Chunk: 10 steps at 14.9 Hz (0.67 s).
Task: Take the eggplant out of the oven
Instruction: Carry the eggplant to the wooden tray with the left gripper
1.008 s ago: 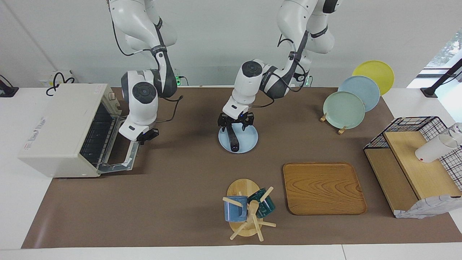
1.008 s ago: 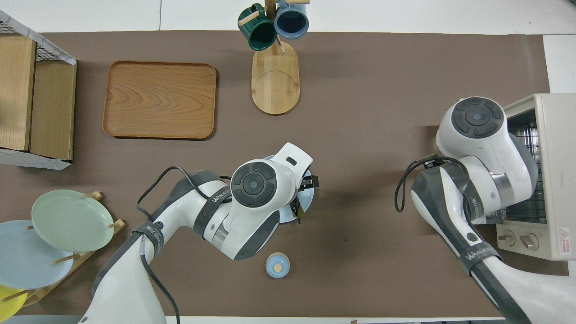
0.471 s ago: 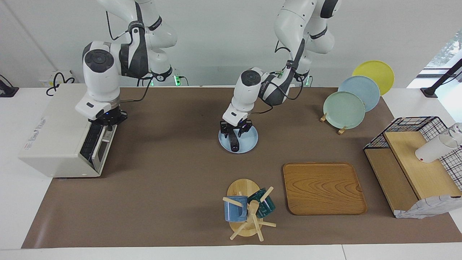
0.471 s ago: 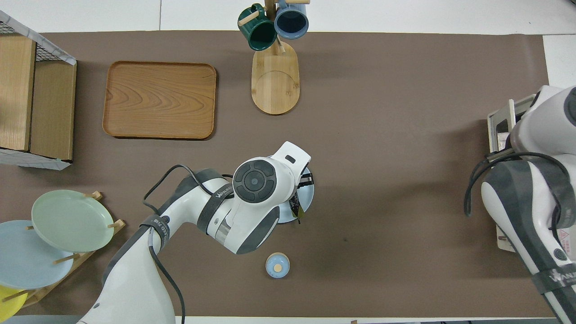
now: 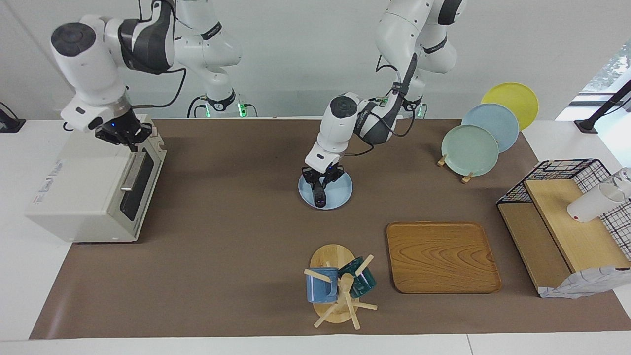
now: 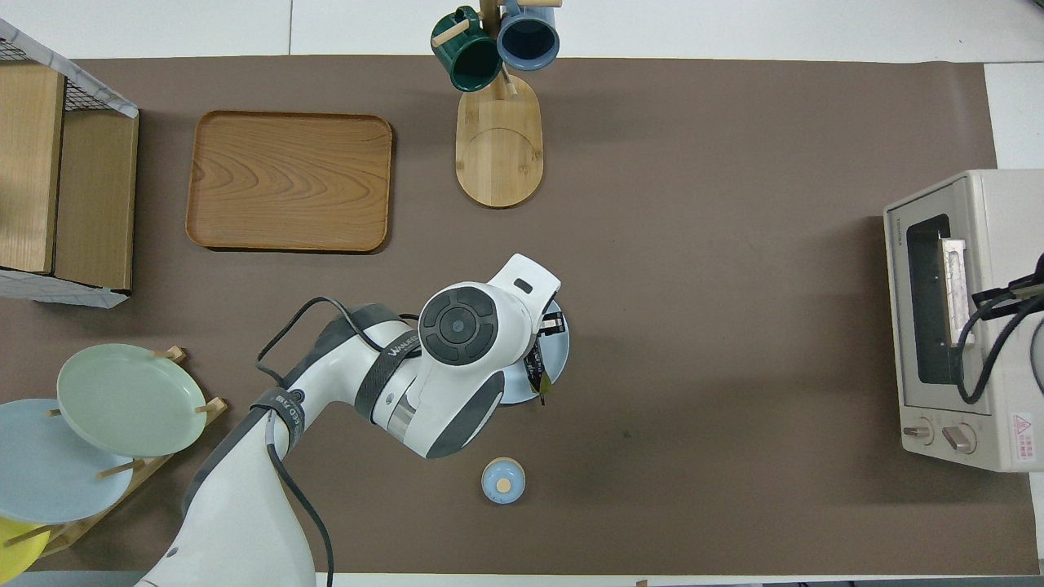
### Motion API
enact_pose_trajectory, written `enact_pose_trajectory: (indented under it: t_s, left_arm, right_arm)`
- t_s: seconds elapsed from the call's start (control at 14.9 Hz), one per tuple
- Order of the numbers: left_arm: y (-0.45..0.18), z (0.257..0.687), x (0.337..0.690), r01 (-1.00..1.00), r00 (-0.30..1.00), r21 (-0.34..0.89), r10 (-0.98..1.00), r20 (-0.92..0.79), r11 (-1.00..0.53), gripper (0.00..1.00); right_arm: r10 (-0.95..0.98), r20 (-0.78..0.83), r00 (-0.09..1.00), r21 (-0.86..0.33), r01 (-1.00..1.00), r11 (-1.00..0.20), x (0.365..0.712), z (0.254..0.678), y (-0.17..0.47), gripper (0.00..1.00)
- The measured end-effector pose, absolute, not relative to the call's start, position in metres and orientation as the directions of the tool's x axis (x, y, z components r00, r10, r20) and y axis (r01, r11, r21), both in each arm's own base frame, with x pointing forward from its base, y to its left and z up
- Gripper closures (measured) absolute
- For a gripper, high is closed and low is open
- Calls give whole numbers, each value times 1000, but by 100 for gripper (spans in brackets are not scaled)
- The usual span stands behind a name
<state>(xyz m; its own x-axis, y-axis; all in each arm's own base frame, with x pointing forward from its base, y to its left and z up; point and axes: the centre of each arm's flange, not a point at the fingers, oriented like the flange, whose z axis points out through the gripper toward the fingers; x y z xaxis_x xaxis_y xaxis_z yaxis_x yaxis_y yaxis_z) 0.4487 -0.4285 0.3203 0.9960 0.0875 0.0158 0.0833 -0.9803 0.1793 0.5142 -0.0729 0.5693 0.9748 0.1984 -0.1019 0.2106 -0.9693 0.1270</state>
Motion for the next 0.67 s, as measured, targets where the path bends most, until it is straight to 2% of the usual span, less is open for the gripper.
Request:
enact_pose_trajectory:
  t_s: [0.13,0.2,0.67]
  left_arm:
    - [-426,320,451,88,996,178,93,17,-980,64]
    - [-423,320,454,90,995,174,95,22,-981,70]
    - [-384,329,492,119,990,160,130,59,-980,70]
  right_arm:
    - [197,-85,977,64,203,-977,517,593,-62,94]
    - [197,-81,977,30,200,-979,520,598,-58,88]
    - [127,-148,981,-1,128,-992,540,590,-33,17]
